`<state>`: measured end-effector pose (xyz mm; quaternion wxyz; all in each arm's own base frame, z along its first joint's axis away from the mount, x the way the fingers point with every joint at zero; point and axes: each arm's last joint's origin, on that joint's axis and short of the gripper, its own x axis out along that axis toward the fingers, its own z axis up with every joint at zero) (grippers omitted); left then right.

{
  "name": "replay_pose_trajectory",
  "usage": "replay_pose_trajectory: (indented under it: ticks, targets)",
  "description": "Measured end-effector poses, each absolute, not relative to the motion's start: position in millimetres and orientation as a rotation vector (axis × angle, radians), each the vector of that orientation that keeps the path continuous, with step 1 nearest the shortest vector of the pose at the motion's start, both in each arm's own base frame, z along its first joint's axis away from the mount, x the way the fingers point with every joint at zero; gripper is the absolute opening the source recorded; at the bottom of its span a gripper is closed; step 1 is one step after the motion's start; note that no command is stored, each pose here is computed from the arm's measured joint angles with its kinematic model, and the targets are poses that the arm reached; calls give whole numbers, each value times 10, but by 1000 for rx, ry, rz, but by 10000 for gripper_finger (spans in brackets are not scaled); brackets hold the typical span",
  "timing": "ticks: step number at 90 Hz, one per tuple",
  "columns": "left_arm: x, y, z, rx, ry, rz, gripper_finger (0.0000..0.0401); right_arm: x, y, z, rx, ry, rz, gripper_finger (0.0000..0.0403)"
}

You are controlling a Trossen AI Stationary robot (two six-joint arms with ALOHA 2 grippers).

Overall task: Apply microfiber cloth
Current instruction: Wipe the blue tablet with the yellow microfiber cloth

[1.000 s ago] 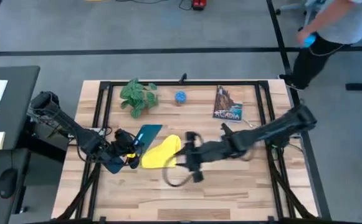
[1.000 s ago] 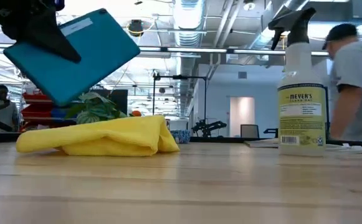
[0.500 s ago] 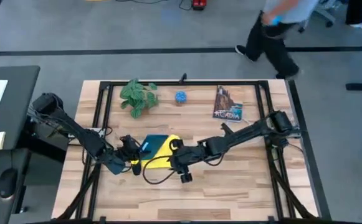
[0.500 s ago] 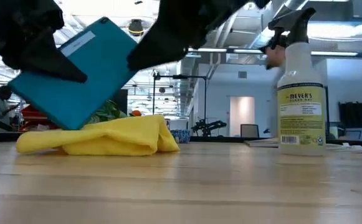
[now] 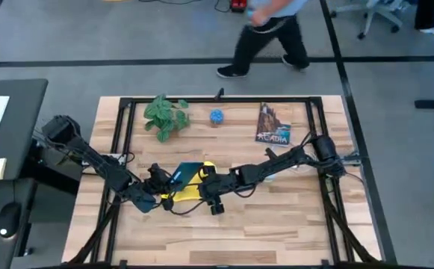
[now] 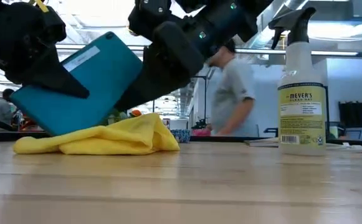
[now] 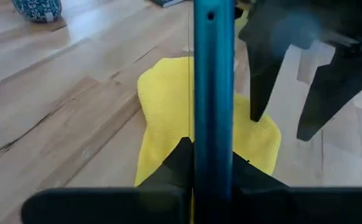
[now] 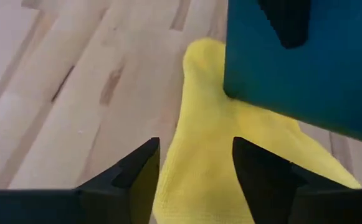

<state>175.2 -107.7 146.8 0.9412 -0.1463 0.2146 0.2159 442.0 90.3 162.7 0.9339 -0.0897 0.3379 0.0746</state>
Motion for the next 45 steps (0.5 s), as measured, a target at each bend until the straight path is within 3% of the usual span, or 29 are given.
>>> replay_pose_trajectory:
  ticks: [16, 45]
  targets:
    - [1751, -1077, 1466, -298, 442, 438, 9, 4429, 852, 1626, -179, 694, 142, 236]
    - [1741, -1070, 1500, -312, 442, 428, 9, 4444, 759, 1594, -205, 638, 134, 240]
